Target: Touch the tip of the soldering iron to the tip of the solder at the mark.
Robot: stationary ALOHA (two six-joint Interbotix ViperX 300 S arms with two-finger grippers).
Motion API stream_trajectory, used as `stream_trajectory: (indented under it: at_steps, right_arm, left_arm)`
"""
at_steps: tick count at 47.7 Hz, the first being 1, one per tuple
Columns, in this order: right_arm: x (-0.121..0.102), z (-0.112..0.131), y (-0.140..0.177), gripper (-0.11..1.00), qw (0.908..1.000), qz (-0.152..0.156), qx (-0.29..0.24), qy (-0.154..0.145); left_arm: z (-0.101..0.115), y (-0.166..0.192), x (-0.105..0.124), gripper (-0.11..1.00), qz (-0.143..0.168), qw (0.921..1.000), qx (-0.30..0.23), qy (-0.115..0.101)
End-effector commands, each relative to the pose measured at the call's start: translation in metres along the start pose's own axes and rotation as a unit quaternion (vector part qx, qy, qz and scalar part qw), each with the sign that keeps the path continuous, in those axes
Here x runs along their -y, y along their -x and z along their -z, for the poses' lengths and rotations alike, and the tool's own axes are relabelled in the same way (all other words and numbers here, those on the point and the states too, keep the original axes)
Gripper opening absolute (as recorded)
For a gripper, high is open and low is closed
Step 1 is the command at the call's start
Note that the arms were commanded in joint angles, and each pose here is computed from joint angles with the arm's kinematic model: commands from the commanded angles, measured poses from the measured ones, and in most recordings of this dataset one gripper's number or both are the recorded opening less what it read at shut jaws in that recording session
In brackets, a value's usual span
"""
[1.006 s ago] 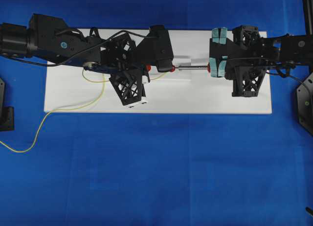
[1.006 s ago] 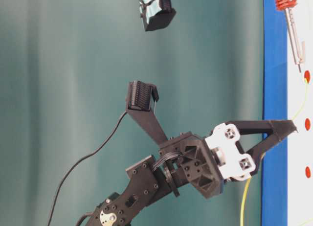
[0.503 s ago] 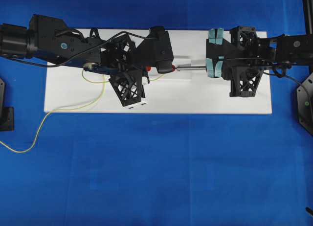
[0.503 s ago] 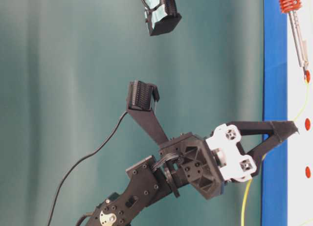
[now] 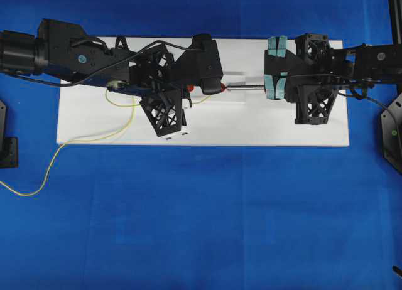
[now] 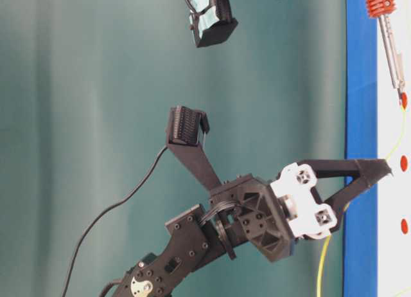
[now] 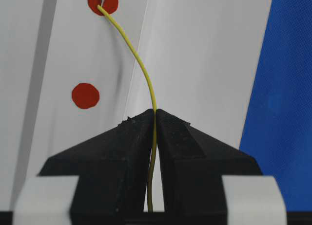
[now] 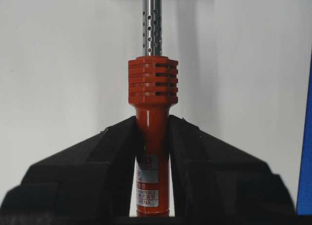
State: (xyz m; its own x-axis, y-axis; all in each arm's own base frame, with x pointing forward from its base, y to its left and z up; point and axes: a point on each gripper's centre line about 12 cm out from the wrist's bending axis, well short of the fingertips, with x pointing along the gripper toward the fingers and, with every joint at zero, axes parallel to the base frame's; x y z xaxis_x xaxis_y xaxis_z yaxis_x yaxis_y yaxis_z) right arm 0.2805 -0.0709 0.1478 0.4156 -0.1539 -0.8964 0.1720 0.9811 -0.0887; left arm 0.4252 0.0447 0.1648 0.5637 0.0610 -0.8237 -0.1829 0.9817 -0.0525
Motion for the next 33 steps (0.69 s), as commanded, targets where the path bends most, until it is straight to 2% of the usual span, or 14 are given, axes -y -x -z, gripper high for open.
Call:
stream_trajectory:
  at_steps: [1, 33]
  right_arm:
    - [0.0007, -0.0101, 0.0054, 0.06, 0.9998, 0.001, 0.018, -0.001]
    - [0.0007, -0.0101, 0.0054, 0.06, 0.9998, 0.001, 0.018, -0.001]
  left_arm:
    - [-0.0113, 0.0094, 0.0023, 0.02, 0.003, 0.9998, 0.021, -0.003]
    - [-0.0114, 0.01, 0.003, 0.02, 0.003, 0.9998, 0.021, -0.005]
